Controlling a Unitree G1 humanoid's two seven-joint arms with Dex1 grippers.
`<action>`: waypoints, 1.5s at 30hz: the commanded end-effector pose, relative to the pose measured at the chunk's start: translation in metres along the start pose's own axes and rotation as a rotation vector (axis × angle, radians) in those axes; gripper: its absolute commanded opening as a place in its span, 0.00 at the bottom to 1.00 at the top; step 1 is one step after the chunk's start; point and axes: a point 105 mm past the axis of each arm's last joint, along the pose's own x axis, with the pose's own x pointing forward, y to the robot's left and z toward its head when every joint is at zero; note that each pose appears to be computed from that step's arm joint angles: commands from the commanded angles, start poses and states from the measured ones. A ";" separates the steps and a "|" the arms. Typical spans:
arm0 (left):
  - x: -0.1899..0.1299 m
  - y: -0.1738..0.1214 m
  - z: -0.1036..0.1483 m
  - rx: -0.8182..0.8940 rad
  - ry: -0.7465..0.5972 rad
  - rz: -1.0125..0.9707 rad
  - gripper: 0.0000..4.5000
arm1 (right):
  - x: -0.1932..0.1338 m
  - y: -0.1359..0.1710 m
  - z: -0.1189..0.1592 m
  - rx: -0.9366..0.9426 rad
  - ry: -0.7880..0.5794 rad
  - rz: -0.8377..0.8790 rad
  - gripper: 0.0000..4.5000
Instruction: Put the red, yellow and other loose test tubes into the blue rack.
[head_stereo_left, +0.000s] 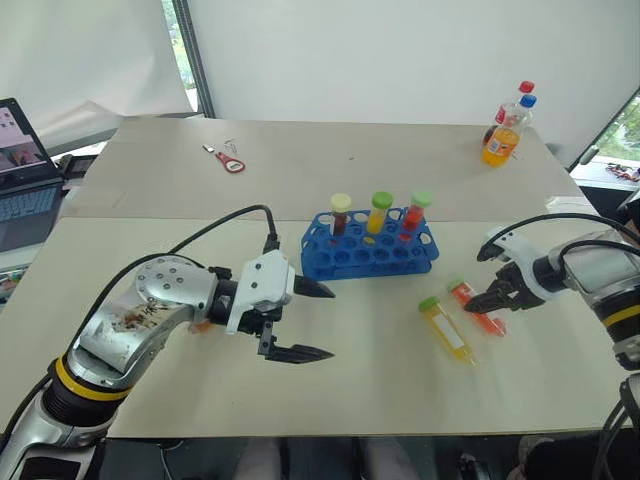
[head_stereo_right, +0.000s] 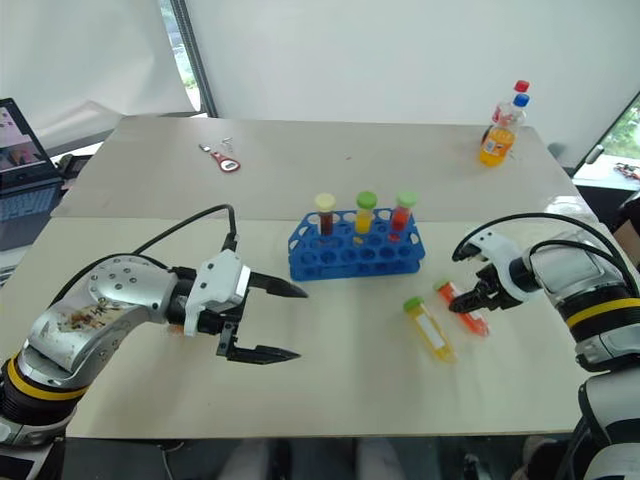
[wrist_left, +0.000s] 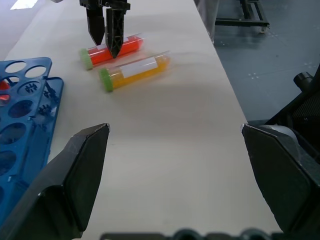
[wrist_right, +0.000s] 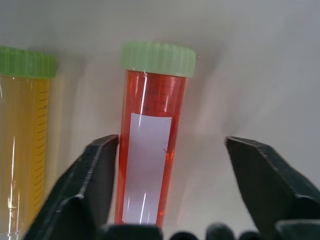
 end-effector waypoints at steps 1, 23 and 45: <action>0.002 -0.003 0.008 0.058 -0.018 0.002 1.00 | -0.007 -0.003 0.009 -0.034 -0.014 -0.011 0.54; -0.007 0.042 0.009 -0.018 -0.184 0.182 1.00 | -0.090 0.059 0.087 -0.157 -1.018 -0.110 0.22; 0.005 0.052 0.006 -0.029 -0.202 0.233 1.00 | -0.019 0.049 0.100 -0.037 -1.231 -0.440 0.22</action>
